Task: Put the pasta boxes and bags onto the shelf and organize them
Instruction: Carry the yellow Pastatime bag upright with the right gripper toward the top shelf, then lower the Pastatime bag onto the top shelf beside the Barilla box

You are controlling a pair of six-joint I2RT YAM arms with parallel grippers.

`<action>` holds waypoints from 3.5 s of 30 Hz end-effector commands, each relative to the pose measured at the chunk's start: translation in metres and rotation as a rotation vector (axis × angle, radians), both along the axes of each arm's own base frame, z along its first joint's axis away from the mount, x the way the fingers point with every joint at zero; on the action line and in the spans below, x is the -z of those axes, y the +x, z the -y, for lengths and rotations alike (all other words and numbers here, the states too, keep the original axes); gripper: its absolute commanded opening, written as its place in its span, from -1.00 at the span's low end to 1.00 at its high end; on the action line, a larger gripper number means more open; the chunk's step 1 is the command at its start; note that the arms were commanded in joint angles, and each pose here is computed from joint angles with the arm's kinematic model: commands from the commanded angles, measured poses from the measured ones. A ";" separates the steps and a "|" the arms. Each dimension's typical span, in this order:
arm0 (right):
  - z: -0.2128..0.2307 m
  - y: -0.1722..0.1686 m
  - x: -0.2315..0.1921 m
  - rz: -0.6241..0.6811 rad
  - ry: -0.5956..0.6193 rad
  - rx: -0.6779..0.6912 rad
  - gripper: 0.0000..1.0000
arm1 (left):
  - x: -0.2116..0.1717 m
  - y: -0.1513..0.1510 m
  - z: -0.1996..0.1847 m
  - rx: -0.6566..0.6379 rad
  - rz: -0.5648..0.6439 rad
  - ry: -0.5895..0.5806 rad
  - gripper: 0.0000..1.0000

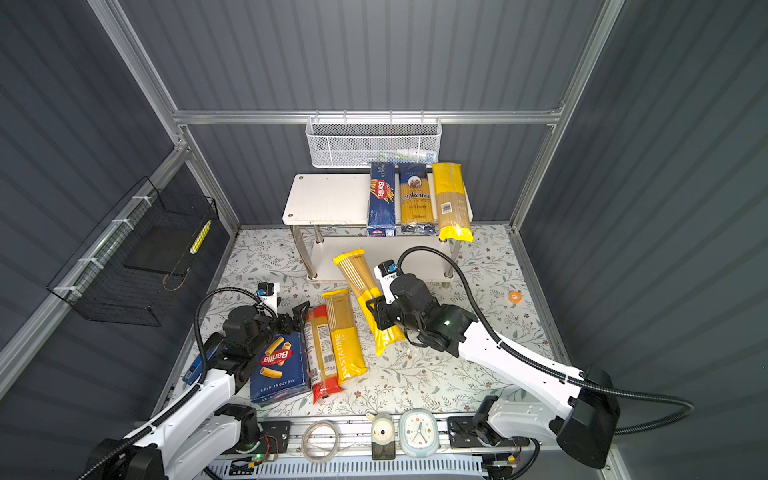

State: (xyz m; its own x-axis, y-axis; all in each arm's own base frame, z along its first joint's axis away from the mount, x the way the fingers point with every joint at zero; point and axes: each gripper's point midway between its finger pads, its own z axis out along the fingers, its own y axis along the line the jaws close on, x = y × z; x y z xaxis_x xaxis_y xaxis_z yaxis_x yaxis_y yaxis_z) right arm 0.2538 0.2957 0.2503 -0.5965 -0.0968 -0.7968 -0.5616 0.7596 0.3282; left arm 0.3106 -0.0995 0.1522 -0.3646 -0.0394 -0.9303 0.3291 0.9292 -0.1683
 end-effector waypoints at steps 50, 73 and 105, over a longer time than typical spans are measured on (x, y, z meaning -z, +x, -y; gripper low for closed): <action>-0.043 0.100 -0.226 0.406 0.163 0.295 -0.84 | -0.001 -0.002 0.001 0.001 0.001 -0.008 0.99; -0.041 0.166 -0.234 0.401 0.220 0.398 -0.84 | 0.000 -0.003 0.001 0.000 0.000 -0.008 0.99; -0.043 0.205 -0.222 0.350 0.268 0.423 -0.37 | -0.001 -0.003 0.000 -0.004 0.003 -0.008 0.99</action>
State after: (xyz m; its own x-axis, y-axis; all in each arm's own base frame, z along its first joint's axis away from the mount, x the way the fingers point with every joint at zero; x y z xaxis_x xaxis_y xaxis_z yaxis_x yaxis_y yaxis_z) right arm 0.4518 0.3440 0.4178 -0.3663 0.2089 -0.9067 -0.3078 0.8924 0.3299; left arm 0.3098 -0.0993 0.1526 -0.3619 -0.0400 -0.9314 0.3296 0.9291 -0.1679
